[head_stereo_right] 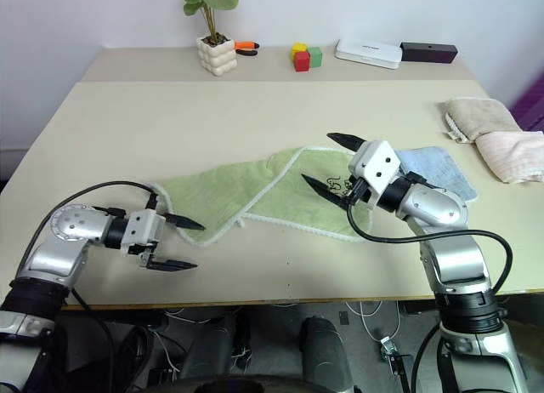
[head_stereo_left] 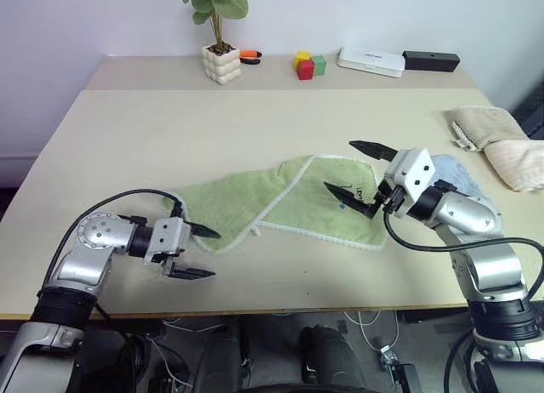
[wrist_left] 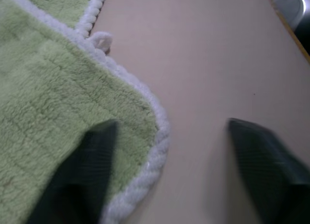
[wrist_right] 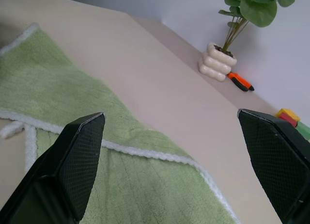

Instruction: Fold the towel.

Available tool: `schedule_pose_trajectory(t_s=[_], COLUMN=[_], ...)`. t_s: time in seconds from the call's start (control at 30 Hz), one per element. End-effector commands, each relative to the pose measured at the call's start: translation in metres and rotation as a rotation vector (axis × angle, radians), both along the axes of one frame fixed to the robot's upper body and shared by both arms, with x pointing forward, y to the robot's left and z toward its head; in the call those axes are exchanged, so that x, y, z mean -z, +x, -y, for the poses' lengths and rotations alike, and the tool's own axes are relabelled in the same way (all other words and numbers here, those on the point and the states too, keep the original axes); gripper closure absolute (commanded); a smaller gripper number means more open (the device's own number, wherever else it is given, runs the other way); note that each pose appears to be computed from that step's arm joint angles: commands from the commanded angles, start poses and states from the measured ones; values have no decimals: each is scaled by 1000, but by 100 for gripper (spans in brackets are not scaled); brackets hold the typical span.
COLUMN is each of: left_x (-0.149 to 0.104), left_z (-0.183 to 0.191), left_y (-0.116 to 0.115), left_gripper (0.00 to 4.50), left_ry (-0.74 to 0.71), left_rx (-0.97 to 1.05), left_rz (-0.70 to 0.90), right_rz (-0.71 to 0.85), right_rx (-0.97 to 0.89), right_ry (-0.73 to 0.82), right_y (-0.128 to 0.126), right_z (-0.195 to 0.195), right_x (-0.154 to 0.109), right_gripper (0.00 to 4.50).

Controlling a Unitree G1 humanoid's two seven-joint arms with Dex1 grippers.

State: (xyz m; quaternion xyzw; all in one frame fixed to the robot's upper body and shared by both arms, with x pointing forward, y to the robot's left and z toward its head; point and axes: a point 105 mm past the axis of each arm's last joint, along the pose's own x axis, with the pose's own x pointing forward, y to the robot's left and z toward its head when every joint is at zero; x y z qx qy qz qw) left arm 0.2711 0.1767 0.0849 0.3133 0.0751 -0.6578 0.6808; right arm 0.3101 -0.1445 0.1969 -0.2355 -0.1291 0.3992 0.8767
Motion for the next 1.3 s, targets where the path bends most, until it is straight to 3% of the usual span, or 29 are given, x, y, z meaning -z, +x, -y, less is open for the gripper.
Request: schedule_pose_trajectory(t_s=[0.03,0.13,0.17,0.27,0.37,0.53,0.6,0.7,0.9,1.13,1.23,1.3], left_x=[7,5,4,-1,-29,-71,-85,-101,-104,-95,-96,-96], left_z=[-6,-8,-9,-10,-9,-23,-35,-40,-34,-26,-26,-26], left_y=[2,5,7,12,18,29,36,42,44,37,36,36], left_gripper=[288,435,447,447,447,447,447,447,447,447,450,450], left_ry=[38,19,24,-1,-166,-361,-399,-461,-501,-502,-501,-501], left_rx=[-43,-72,-81,-113,-150,-276,-350,-412,-464,-477,-480,-481], left_rz=[9,-3,5,6,7,26,45,102,121,120,121,122], right_rz=[63,70,73,82,80,-53,-142,-260,-439,-654,-728,-770], right_rx=[-15,-7,2,39,88,306,432,480,581,667,678,678], right_ry=[9,16,22,35,54,-56,-16,43,90,105,131,179], right_y=[0,2,4,11,23,64,86,103,123,127,125,124], right_z=[-4,-6,-6,-3,1,29,48,52,62,77,80,78], right_x=[-15,-14,-14,-13,-12,17,25,35,56,78,86,86], right_gripper=[0,0,0,0,0,0,0,0,0,0,89,187])
